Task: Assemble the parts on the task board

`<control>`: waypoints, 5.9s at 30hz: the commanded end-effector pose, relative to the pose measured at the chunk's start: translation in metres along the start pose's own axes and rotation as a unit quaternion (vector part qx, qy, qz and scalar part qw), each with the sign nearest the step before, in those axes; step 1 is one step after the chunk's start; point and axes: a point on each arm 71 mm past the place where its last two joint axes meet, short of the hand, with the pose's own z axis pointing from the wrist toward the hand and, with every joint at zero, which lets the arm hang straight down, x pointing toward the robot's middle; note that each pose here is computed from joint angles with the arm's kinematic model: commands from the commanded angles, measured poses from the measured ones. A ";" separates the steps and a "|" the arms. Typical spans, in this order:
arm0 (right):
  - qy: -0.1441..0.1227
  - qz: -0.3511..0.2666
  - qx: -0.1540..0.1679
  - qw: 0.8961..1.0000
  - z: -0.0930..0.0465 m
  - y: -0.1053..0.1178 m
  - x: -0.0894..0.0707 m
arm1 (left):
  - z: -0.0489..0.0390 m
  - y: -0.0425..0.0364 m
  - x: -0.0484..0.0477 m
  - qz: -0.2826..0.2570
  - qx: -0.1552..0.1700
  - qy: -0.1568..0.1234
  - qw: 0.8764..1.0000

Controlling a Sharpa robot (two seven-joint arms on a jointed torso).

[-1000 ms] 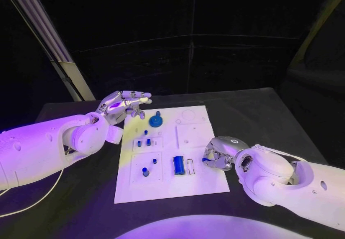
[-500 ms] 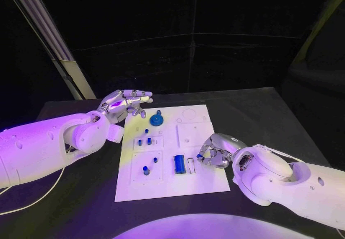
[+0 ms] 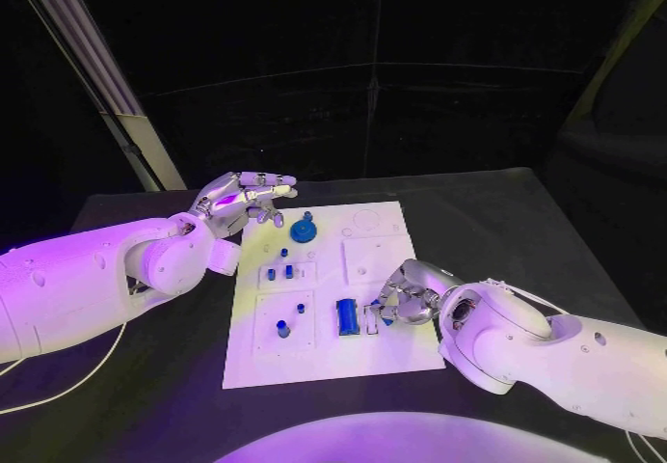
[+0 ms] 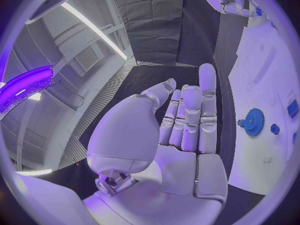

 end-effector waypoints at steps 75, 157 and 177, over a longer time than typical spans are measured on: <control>0.035 0.013 0.018 0.999 0.008 0.003 0.010 | 0.0018 0.0003 0.0033 -0.005 -0.007 0.014 1.000; 0.017 0.311 -0.144 0.939 0.029 -0.032 -0.032 | 0.0047 0.0014 -0.0060 -0.004 0.008 -0.006 1.000; -0.068 0.499 -0.175 0.846 0.128 -0.058 -0.072 | 0.0223 0.0209 -0.0497 -0.025 0.065 -0.147 0.987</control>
